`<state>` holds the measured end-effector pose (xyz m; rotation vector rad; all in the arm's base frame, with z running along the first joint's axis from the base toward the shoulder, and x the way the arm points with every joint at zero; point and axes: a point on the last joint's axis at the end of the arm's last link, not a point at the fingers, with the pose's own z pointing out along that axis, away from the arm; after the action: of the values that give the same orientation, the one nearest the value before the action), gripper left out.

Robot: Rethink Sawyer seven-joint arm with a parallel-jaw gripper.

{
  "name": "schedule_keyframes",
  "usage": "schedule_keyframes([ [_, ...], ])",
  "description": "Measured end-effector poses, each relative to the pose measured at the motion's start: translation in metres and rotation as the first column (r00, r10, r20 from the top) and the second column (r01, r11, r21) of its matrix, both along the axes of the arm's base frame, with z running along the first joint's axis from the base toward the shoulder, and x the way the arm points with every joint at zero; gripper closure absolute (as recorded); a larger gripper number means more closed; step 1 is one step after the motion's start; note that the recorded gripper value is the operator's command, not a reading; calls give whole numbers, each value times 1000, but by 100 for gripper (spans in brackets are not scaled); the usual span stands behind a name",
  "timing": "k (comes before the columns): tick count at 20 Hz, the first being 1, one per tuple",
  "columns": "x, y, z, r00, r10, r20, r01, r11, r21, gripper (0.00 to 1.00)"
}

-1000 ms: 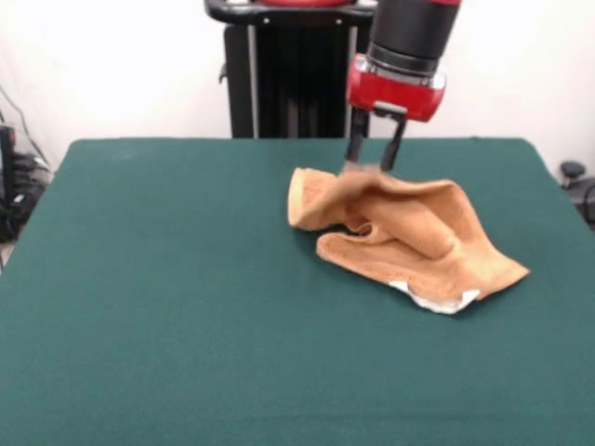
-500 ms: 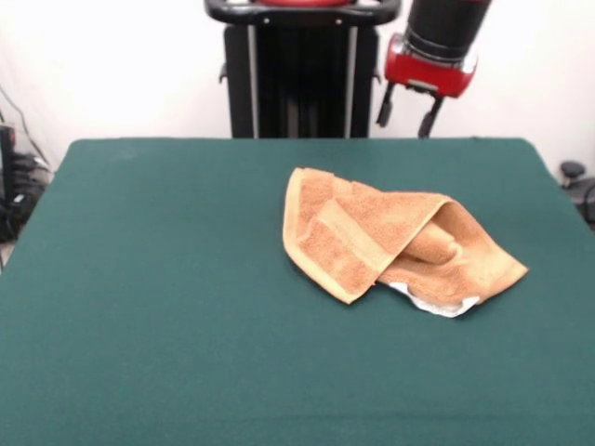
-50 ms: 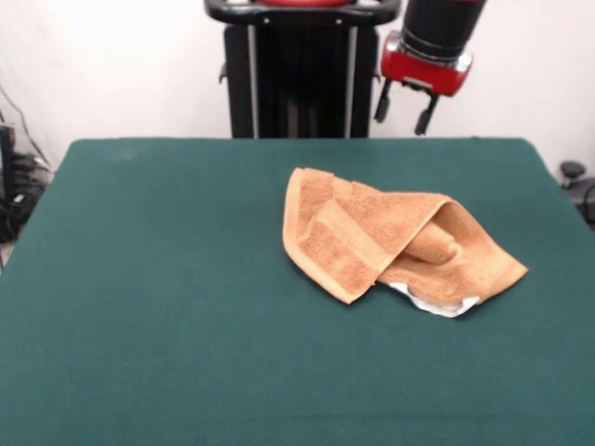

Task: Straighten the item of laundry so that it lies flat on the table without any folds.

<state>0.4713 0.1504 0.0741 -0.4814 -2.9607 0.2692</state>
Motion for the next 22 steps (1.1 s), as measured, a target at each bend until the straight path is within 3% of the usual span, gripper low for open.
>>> schedule_keyframes([
  [6, 6, -19, -1, 1000, -11, 23, 11, 1000, -14, 0],
  [16, 38, -91, -5, 987, 21, 162, -6, 996, -92, 0],
  [22, 55, -106, -14, 977, 29, 212, -5, 993, -115, 0],
])
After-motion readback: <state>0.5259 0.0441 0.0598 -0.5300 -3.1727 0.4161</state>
